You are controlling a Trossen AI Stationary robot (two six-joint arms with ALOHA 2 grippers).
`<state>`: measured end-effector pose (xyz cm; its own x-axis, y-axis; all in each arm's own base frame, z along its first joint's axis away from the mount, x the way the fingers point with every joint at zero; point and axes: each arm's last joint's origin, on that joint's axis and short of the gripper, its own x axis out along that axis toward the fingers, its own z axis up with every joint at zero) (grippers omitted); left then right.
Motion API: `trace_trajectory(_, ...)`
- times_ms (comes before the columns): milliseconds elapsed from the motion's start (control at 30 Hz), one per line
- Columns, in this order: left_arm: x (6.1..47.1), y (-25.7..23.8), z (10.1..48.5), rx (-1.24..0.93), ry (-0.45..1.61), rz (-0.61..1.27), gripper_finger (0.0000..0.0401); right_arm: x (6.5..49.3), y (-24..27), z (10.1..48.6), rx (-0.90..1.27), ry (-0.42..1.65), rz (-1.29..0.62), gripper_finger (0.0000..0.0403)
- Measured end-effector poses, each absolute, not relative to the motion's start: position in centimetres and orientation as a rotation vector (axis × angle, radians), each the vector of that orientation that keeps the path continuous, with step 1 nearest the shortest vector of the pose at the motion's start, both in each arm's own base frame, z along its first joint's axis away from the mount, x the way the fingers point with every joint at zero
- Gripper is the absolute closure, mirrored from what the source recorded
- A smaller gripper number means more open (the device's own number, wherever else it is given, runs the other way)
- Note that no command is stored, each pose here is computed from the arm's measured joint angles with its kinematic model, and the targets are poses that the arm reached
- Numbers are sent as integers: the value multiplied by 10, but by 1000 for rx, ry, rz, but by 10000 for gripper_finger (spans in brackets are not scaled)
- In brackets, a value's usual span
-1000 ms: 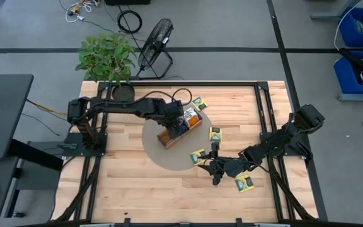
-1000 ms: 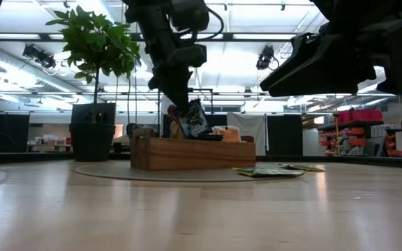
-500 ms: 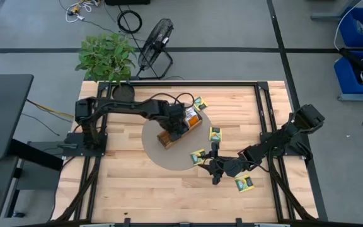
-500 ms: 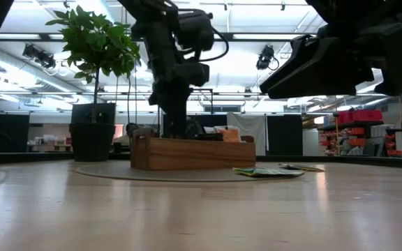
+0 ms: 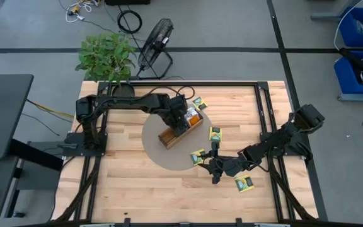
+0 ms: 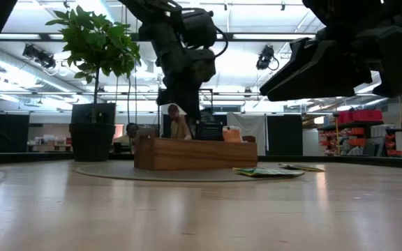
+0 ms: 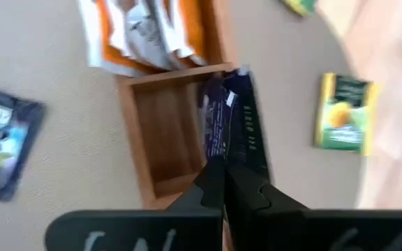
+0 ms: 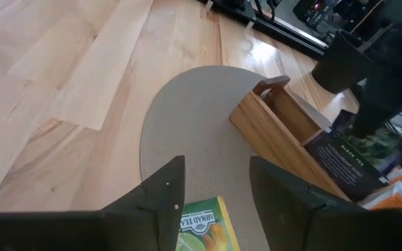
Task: Pick & Place Tea
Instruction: Put the purple tea bag into the middle section of the wooden organizer
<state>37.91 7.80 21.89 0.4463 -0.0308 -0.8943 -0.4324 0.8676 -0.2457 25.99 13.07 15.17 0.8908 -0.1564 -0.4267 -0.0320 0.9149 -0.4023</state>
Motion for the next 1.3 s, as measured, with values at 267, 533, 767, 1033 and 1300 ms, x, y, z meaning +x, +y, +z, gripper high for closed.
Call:
trace_trajectory(267, 378, 78, 219, -515, 1108, 231, 399, 260, 131, 151, -413, 476, -67, 234)
trace_trajectory(533, 382, 76, 218, -466, 1078, 195, 371, 260, 130, 151, -412, 475, -68, 234)
trace_trajectory(767, 384, 76, 219, -458, 1058, 184, 283, 259, 130, 151, -399, 482, -73, 234)
trace_trajectory(1033, 383, 76, 221, -419, 1063, 106, 209, 259, 130, 151, -402, 482, -72, 234)
trace_trajectory(1300, 394, 69, 227, -245, 955, 114, 215, 259, 130, 150, -405, 484, -60, 234)
